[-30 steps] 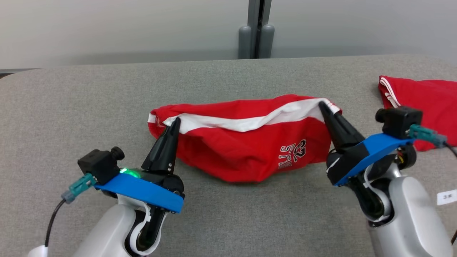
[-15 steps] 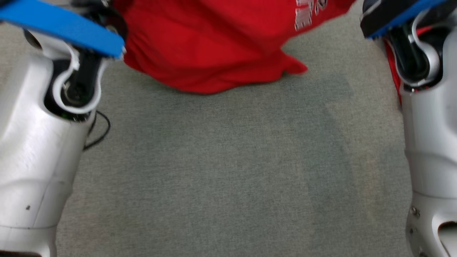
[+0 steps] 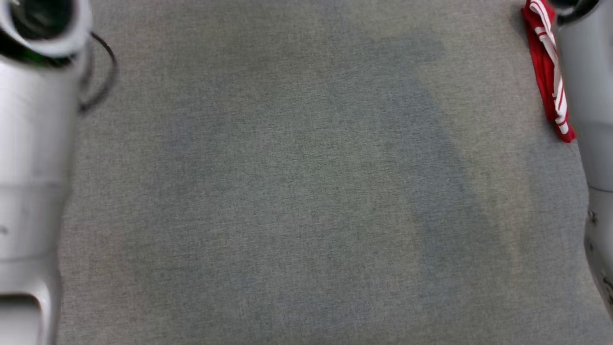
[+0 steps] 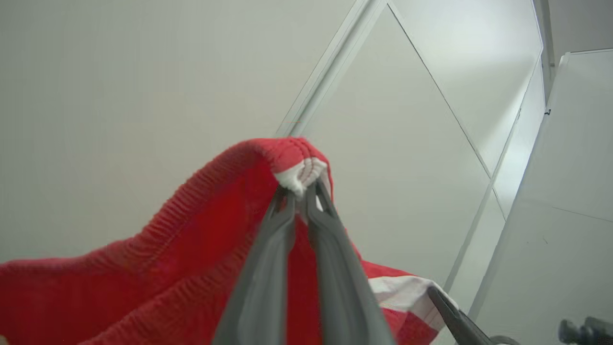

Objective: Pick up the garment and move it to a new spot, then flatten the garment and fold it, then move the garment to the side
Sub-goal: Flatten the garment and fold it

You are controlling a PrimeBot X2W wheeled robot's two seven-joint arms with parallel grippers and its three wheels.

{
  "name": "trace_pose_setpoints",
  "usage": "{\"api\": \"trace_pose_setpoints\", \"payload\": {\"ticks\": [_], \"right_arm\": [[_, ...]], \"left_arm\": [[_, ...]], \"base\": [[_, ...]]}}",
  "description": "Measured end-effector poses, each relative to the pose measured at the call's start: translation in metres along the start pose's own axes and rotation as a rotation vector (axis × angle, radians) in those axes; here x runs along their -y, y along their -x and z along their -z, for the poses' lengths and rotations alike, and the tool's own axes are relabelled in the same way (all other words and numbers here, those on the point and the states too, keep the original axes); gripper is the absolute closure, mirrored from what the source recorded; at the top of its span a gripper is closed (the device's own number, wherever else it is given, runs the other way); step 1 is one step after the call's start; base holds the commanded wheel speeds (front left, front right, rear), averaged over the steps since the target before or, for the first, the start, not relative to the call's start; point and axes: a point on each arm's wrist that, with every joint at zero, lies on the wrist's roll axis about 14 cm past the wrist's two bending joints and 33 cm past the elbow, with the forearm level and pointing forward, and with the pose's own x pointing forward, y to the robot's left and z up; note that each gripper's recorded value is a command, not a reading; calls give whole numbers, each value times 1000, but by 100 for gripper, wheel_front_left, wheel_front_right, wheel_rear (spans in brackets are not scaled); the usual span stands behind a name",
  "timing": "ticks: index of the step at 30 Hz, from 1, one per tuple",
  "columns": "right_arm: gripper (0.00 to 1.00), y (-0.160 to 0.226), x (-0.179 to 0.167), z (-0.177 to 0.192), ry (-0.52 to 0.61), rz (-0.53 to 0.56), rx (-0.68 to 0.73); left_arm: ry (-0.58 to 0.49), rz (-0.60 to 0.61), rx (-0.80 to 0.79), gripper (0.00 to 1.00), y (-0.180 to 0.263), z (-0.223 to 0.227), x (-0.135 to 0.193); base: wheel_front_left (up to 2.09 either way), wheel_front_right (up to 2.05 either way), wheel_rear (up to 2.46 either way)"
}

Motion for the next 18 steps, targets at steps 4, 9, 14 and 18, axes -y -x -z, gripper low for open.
{"api": "trace_pose_setpoints", "payload": {"ticks": [4, 9, 14, 18], "right_arm": [[100, 33, -17, 57, -15, -54, -158], [100, 116, -45, 131, -165, -98, -488], [100, 196, -83, 138, -266, -220, -659], [100, 249, -99, 121, -327, -299, -745]], "left_arm": [[36, -55, -137, 100, 46, 50, -11], [61, -191, -361, 100, 136, 107, -27], [98, -330, -483, 100, 222, 122, -26], [121, -366, -582, 100, 283, 127, 0]], "base": [[0, 0, 0], [0, 0, 0], [0, 0, 0], [0, 0, 0]]}}
